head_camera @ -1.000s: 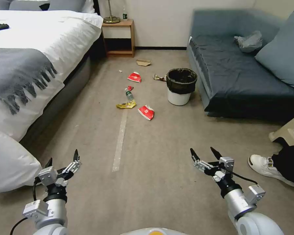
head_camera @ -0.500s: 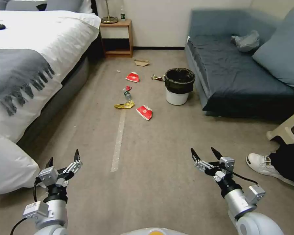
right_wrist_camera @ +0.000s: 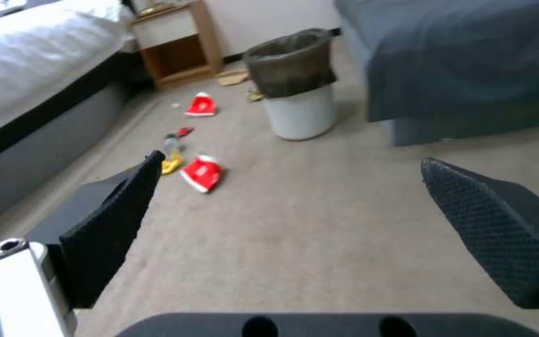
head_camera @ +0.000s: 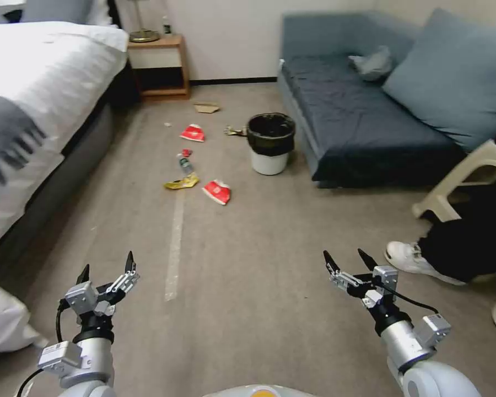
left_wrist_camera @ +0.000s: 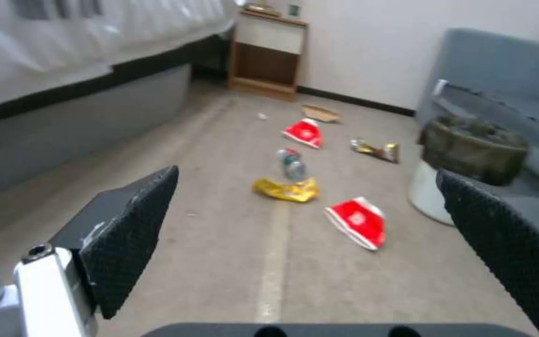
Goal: Pick up the trash can from the floor.
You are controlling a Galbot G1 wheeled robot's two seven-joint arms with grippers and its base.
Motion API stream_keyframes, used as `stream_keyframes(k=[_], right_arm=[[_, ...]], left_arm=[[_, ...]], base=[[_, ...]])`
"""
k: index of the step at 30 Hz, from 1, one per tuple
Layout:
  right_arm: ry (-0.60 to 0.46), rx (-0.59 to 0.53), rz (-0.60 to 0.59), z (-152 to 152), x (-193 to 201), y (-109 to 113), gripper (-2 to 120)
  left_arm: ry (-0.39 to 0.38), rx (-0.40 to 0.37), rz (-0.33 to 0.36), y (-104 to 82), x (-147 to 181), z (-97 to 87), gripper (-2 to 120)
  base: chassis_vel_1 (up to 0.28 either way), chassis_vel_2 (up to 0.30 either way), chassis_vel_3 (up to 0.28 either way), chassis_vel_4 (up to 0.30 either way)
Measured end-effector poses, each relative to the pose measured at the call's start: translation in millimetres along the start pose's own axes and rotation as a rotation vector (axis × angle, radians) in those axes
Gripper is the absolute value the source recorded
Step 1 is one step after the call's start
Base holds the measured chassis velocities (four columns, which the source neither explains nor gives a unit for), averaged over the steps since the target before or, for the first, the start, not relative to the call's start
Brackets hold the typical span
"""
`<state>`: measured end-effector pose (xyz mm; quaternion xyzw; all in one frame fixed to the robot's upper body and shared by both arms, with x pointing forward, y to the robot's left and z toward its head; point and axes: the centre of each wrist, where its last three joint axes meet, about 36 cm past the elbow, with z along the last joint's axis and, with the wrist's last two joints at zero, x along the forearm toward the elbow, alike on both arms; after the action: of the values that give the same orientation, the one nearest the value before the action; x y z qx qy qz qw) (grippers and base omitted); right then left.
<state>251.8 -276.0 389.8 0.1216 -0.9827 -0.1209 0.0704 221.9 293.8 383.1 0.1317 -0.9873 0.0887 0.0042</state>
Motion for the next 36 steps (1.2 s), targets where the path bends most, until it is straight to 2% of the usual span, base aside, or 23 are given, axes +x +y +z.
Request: stream_keyframes(k=[8,16,36], right_arm=[[-0.025,0.022,-0.009,-1.3,3.2,-4.9,100],[-0.058,0.052,-0.022,-0.5,6.0,-6.7,100],[-0.056,0.040,-0.037,1.1,10.1,-5.7,100]], left_arm=[[0.007,0.020,-0.008,-2.5,-0.7,-2.0,100],[0.021,0.027,-0.009,-3.4,-0.6,-3.9,98],[0.019,0.029,-0.005,-2.0,-0.9,-5.1,98]], base=[[-0.109,-0.111,-0.120,-0.111],[-0.008,-0.006,-0.003,-0.007],[0.000,0.000,0.000,0.000]])
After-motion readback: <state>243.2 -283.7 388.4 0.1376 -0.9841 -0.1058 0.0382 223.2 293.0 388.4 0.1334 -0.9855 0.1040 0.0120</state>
